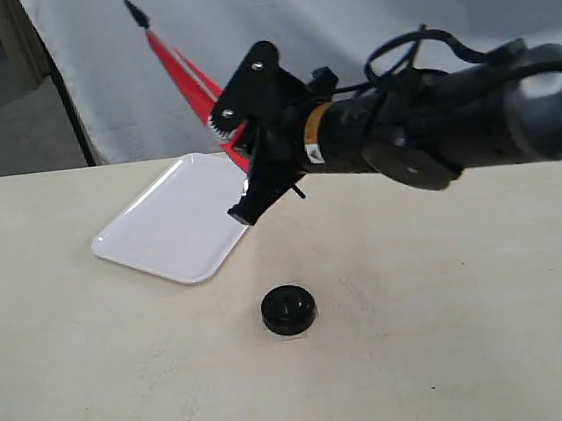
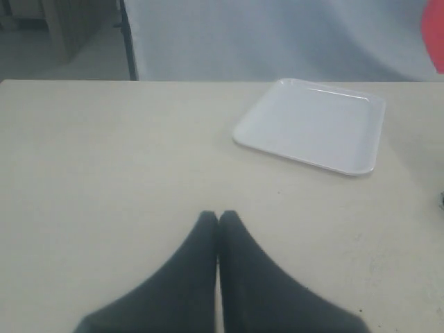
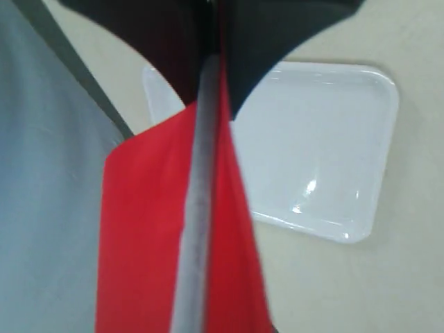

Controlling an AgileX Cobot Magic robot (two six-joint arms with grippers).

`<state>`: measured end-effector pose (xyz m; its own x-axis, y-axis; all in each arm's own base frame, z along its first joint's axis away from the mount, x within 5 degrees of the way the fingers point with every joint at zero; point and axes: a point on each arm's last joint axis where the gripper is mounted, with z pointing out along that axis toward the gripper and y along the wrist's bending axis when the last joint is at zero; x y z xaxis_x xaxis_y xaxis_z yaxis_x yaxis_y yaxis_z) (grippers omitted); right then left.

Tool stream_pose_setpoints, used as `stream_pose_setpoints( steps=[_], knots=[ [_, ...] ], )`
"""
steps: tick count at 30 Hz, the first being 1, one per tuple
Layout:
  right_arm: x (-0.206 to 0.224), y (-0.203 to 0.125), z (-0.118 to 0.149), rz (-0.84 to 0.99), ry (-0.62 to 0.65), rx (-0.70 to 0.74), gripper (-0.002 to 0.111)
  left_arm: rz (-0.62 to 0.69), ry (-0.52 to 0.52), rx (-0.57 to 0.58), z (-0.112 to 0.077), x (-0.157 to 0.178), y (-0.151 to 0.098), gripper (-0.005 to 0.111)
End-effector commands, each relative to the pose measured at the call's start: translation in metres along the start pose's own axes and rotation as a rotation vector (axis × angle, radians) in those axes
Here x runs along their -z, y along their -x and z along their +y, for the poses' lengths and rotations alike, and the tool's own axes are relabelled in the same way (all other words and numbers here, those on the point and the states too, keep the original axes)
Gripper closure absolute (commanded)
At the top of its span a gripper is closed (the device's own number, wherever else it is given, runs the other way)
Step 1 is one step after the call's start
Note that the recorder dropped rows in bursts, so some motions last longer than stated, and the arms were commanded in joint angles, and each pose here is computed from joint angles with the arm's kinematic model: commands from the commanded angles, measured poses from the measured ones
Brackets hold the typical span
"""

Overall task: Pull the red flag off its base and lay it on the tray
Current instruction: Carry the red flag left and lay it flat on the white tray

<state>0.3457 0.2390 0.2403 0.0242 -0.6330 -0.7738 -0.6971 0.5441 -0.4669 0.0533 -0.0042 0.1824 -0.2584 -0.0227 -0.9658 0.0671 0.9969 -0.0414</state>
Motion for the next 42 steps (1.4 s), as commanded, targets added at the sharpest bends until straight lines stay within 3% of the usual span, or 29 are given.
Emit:
stream_pose_setpoints(
  steps=[1,4,9,14,24,34,36,38,39,41,42],
  knots=[
    [-0.034,0.005,-0.002,0.129,-0.009,0.168,0.109,-0.003,-0.004,-0.002,0.0,0.0,0.0,0.107],
    [-0.062,0.005,-0.003,0.211,-0.019,0.276,0.109,-0.003,-0.004,-0.002,0.0,0.0,0.0,0.107],
    [-0.107,0.001,0.023,0.381,-0.062,0.427,0.109,-0.003,-0.004,-0.002,0.0,0.0,0.0,0.107],
    [-0.147,0.0,0.058,0.491,-0.242,0.612,0.109,-0.003,-0.004,-0.002,0.0,0.0,0.0,0.107],
    [-0.196,-0.021,0.07,0.594,-0.47,0.68,0.109,-0.003,-0.004,-0.002,0.0,0.0,0.0,0.107],
    [-0.203,-0.025,0.075,0.565,-0.473,0.64,0.109,-0.003,-0.004,-0.002,0.0,0.0,0.0,0.107],
    [-0.202,-0.024,0.077,0.565,-0.473,0.641,0.102,-0.003,-0.004,-0.002,0.0,0.0,0.0,0.107],
    [-0.201,-0.022,0.079,0.575,-0.481,0.641,0.077,-0.003,-0.004,-0.002,0.0,0.0,0.0,0.107],
    [-0.2,-0.021,0.082,0.582,-0.485,0.642,0.056,-0.003,-0.004,-0.002,0.0,0.0,0.0,0.107],
    [-0.197,-0.016,0.088,0.583,-0.481,0.634,0.033,-0.003,-0.004,-0.002,0.0,0.0,0.0,0.107],
    [-0.196,-0.015,0.087,0.583,-0.48,0.624,0.032,-0.003,-0.004,-0.002,0.0,0.0,0.0,0.107]
  ],
)
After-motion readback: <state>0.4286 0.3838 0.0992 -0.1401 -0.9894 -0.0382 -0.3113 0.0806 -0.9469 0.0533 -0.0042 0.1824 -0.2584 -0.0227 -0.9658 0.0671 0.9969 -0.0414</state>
